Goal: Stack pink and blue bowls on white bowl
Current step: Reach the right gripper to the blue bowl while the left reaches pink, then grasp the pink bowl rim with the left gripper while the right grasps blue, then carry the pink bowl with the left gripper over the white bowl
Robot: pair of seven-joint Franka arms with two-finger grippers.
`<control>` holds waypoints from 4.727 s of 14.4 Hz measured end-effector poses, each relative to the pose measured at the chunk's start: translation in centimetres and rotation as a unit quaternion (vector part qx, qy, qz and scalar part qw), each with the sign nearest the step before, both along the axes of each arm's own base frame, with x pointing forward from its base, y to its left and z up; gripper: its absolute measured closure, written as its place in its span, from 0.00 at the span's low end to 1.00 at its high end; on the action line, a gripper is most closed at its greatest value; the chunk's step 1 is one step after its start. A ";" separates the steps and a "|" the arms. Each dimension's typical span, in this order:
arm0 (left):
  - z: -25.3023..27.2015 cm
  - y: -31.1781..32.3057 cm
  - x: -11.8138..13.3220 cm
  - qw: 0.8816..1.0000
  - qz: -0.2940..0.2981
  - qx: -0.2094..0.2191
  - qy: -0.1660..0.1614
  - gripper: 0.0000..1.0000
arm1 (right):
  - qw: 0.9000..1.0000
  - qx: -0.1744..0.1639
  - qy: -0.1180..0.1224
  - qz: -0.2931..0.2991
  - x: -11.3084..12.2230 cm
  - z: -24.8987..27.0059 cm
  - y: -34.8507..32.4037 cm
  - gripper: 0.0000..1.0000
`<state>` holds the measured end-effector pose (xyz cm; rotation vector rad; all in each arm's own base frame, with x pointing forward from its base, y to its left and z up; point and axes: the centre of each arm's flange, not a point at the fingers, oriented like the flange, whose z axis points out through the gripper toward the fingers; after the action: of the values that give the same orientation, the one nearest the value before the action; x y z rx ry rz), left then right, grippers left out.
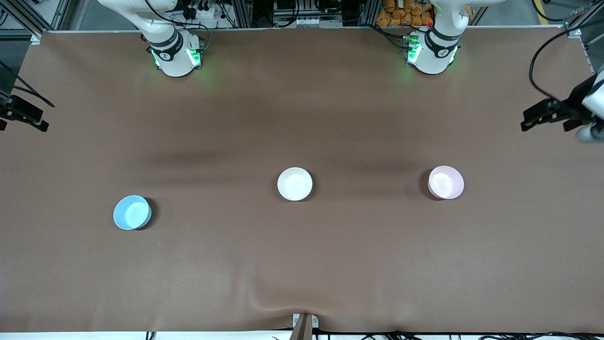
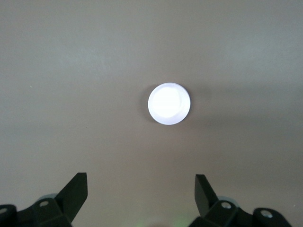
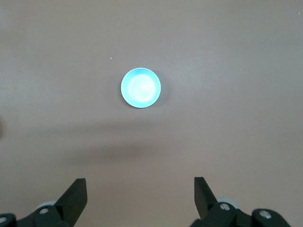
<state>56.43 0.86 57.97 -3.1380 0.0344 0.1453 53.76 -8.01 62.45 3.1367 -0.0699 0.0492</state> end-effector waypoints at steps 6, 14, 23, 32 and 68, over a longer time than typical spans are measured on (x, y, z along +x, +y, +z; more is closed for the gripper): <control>-10.1 1.0 4.7 0.999 -0.007 -0.002 0.039 0.00 | 1.000 0.001 0.009 0.016 0.3 -0.7 1.6 0.00; -21.6 0.5 5.0 1.000 -0.022 -0.002 0.011 0.00 | 0.994 0.004 0.099 0.051 5.0 -12.3 5.5 0.00; -30.9 0.4 2.7 1.000 -0.029 0.003 0.004 0.19 | 0.990 0.004 0.134 0.045 9.4 -25.6 3.3 0.00; -35.5 -0.4 2.8 0.999 -0.042 0.000 0.004 0.46 | 0.996 -0.006 0.066 0.059 12.5 -31.0 2.9 0.00; -24.5 -42.2 0.9 0.996 0.024 -0.085 0.009 0.98 | 0.997 0.000 0.055 0.052 13.2 -41.9 -2.3 0.96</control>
<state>57.37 -41.33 33.44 -3.3093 -0.0297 0.1793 66.95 -10.31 20.60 3.1329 0.0926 -0.1227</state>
